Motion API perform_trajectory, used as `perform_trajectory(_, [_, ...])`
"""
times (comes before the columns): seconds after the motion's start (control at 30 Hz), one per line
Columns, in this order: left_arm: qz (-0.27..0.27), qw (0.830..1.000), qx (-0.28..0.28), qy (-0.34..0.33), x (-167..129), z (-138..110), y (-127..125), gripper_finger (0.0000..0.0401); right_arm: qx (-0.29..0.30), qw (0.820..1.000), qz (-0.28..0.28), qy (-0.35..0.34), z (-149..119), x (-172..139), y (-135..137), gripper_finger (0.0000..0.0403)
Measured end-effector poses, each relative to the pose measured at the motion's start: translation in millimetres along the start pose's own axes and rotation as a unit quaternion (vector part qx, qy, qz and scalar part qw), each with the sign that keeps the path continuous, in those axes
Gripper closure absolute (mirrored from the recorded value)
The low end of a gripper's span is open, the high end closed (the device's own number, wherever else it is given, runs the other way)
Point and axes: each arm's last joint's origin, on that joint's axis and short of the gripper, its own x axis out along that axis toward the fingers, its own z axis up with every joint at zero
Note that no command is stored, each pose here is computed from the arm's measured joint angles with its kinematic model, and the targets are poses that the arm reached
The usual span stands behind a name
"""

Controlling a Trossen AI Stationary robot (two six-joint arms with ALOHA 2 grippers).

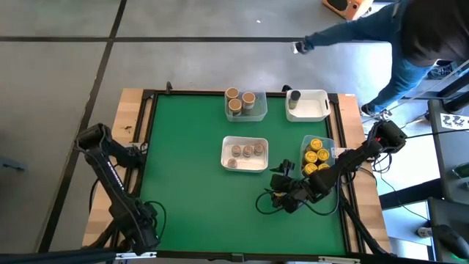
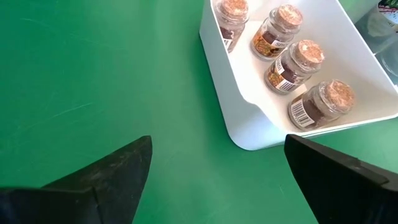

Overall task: Sort spices by type
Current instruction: Put the yellow seasoning can into the bottom transparent bin

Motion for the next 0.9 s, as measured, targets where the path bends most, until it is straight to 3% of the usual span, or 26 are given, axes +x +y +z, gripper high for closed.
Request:
perform_trajectory(0.53, [-0.002,0.998,0.058,-0.024,-7.7,18.2,1.4,0.0395,0.0,1.0,0.0,0.0,0.0,0.0,0.0,0.0039])
perform_trajectory(0.9, [0.004,0.998,0.057,-0.017,-6.5,18.6,1.8,0.0395,0.0,1.0,0.0,0.0,0.0,0.0,0.0,0.0039])
